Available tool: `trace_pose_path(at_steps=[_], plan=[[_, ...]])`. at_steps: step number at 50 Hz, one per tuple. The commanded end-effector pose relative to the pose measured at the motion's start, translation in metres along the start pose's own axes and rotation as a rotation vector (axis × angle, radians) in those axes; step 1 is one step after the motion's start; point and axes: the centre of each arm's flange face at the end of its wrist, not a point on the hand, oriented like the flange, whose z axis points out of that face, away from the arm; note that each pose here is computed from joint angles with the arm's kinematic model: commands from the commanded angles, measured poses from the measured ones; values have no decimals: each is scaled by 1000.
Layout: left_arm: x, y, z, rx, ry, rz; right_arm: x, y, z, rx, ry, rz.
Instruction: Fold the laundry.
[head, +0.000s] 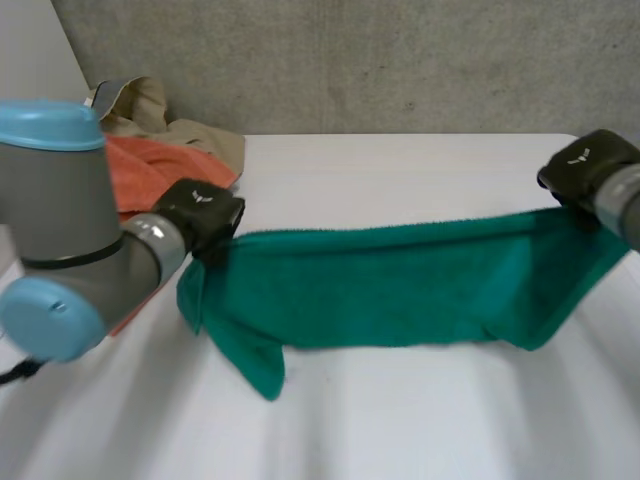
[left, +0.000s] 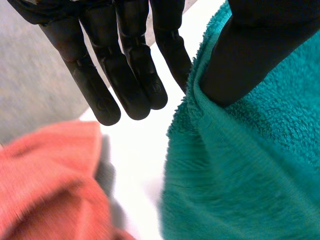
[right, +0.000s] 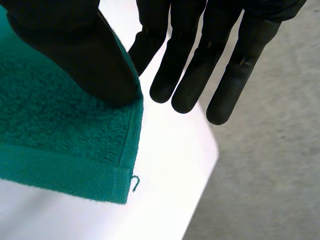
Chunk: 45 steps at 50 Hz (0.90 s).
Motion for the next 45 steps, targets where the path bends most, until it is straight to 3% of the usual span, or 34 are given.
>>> trace_pose_path(at_steps=[1,3,7,10,15,21,32,45], plan=[[-38,-60,53,395,-258,156,38,-37,46,237,318,28],[-57,-96,54,608,-398,176,63,-58,46,352,455,44],[-69,-134,44,856,-539,180,92,-84,38,519,628,75],[-65,-135,42,874,-539,176,97,-91,28,559,662,81],[-44,-108,43,773,-457,164,64,-78,27,506,539,81],[-8,-41,54,576,-319,107,7,-36,39,375,349,76],[38,49,41,304,-130,-13,-70,40,41,138,35,229],[29,80,32,114,-44,-77,-79,67,37,82,-40,265]])
